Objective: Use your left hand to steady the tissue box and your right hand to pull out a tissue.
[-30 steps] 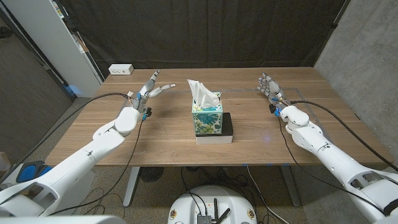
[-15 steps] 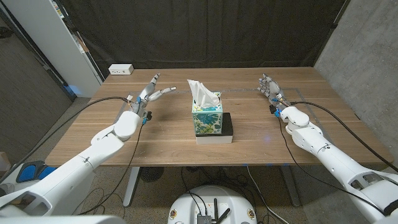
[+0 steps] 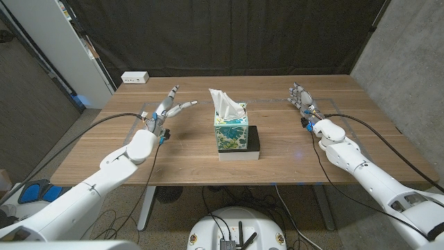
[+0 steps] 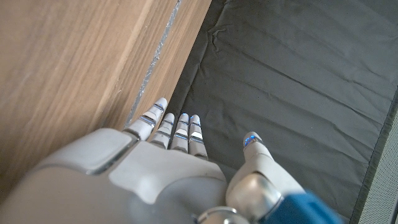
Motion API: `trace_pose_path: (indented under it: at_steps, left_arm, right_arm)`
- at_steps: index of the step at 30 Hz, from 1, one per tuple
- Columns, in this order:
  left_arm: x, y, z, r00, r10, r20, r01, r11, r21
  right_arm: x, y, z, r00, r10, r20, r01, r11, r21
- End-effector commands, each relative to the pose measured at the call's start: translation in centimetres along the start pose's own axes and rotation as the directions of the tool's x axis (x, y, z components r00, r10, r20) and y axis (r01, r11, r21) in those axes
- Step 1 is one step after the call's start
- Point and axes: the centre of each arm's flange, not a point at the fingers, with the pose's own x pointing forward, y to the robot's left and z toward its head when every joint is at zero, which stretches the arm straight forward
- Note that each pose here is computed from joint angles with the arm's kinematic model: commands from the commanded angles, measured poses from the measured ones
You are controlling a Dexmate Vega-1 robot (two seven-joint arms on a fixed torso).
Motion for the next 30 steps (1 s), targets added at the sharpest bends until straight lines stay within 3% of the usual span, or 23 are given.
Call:
trace_pose_path:
  at_steps: [1,30]
  left_arm:
    - [-1.9,-0.4,0.7,1.000,0.003,0.000,-0.003,1.000,0.000]
    - [-5.8,-0.6,1.5,1.000,0.006,-0.003,-0.006,1.000,0.011]
  right_arm:
    - [0.0,-0.1,0.0,1.000,-0.004,0.005,0.004,1.000,0.003]
    - [-0.2,0.4,0.1,1.000,-0.020,0.008,0.020,1.000,0.005]
